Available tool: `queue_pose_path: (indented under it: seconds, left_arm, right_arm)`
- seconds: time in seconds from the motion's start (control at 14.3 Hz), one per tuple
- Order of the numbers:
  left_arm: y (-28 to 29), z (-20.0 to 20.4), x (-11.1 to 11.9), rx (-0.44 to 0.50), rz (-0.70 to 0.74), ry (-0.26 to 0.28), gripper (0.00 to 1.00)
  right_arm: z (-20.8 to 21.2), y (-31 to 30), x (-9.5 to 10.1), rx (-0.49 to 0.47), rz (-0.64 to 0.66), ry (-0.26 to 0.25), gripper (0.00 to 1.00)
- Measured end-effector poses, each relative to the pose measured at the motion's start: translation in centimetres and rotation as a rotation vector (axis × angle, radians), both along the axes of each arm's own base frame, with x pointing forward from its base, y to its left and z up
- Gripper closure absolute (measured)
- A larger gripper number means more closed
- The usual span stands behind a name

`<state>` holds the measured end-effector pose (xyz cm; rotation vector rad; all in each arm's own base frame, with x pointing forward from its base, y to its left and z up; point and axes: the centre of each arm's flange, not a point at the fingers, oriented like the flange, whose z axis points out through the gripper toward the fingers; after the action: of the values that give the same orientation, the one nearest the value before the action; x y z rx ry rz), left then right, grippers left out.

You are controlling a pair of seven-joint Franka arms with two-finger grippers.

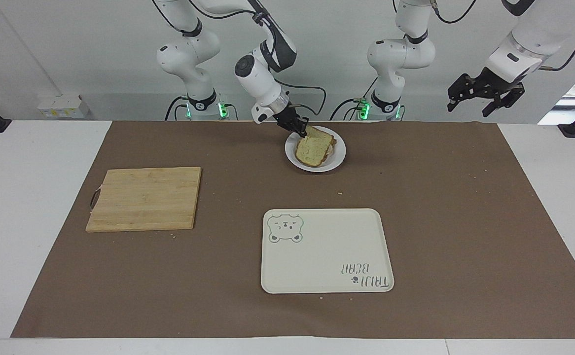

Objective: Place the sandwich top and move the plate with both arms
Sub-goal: 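Release the bread onto the egg toast and withdraw the right gripper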

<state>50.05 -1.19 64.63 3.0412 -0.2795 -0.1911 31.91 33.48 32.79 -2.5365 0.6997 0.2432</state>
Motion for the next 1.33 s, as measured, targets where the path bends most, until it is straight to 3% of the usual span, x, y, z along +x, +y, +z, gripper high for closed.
queue_pose_path:
  seconds: [0.14,0.42,0.63,0.77,1.05,1.33]
  left_arm:
    - [0.3,-0.1,-0.1,0.0,0.005,0.003,0.0]
    - [0.3,-0.7,-0.6,-0.02,0.008,0.016,0.0]
    - [-0.3,-1.5,-1.6,-0.089,-0.009,0.023,0.0]
    - [-0.1,-3.0,-2.5,-0.156,-0.056,0.002,0.0]
    - [-1.2,-8.9,-3.9,-0.305,-0.047,0.003,0.0]
    - [-3.6,-16.6,-5.8,-0.415,-0.036,0.009,0.0]
  right_arm:
    - [-0.9,0.2,0.3,-0.015,-0.073,0.05,0.78]
    - [0.4,0.6,0.9,0.007,-0.115,0.082,0.34]
    - [3.3,-1.3,2.9,0.054,-0.136,0.122,0.02]
    - [5.9,-3.2,4.8,0.087,-0.149,0.14,0.0]
    - [11.4,-6.9,9.9,0.022,-0.072,0.088,0.0]
    - [16.5,-10.4,14.3,-0.031,0.001,-0.042,0.0]
